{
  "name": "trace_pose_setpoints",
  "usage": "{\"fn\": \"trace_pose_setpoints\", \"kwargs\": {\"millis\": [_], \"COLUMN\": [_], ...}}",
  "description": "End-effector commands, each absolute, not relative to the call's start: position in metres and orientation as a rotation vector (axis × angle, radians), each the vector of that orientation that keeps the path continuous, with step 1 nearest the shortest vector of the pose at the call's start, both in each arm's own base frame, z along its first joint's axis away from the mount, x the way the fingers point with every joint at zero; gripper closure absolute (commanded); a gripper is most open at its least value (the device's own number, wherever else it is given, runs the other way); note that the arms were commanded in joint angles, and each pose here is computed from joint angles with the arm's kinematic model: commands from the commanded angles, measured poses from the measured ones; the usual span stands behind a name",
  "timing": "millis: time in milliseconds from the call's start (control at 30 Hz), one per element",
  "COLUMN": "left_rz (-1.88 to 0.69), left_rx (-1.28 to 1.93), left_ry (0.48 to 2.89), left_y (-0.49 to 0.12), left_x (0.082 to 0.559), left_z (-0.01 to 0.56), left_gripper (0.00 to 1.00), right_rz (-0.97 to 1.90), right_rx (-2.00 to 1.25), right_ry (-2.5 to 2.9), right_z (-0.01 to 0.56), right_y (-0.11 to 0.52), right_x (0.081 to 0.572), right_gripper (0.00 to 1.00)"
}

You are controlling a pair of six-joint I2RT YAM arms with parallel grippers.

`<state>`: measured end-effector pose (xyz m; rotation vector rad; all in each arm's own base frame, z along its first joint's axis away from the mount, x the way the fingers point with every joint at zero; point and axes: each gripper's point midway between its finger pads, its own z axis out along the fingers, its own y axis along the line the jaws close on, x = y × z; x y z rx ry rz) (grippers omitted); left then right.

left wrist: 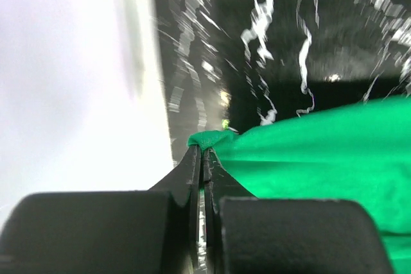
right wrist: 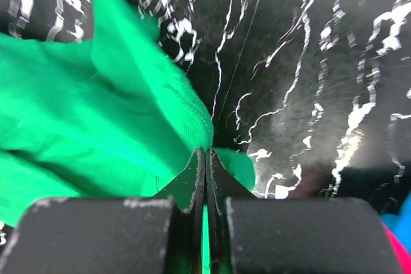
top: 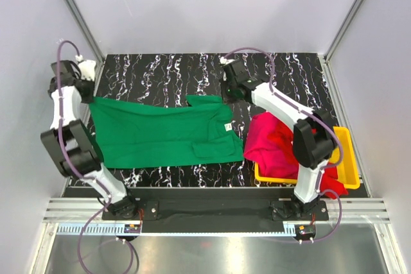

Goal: Fold and stack the t-shirts
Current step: Fold the tshirt

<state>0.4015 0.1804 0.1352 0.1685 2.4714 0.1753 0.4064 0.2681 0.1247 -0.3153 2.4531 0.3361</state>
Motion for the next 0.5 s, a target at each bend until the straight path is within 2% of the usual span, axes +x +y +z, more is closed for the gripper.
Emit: {"fn": "trace_pose_setpoints", "kwargs": {"millis": [0, 167, 467], "left_rz": [0.208, 0.224, 0.293], "left_rx": [0.197, 0.247, 0.279], "left_ry": [2.352, 2.419, 2.597], "left_y": [0.181, 0.174, 0.189], "left_x": [0.402, 0.363, 0.305], "left_z": [0.172, 0.143, 0.081], "left_gripper": [1.00, 1.00, 1.00], "right_rz": [0.380, 0.474, 0.556], "right_rx": [-0.314, -0.298, -0.153], "right_ry": [2.312, 2.317, 2.561], "right_z": [0.170, 0.165, 0.077], "right_y": [0.263, 0.263, 0.263], "right_x": [0.409, 0.382, 0.319], "right_gripper": [1.00, 1.00, 1.00]}}
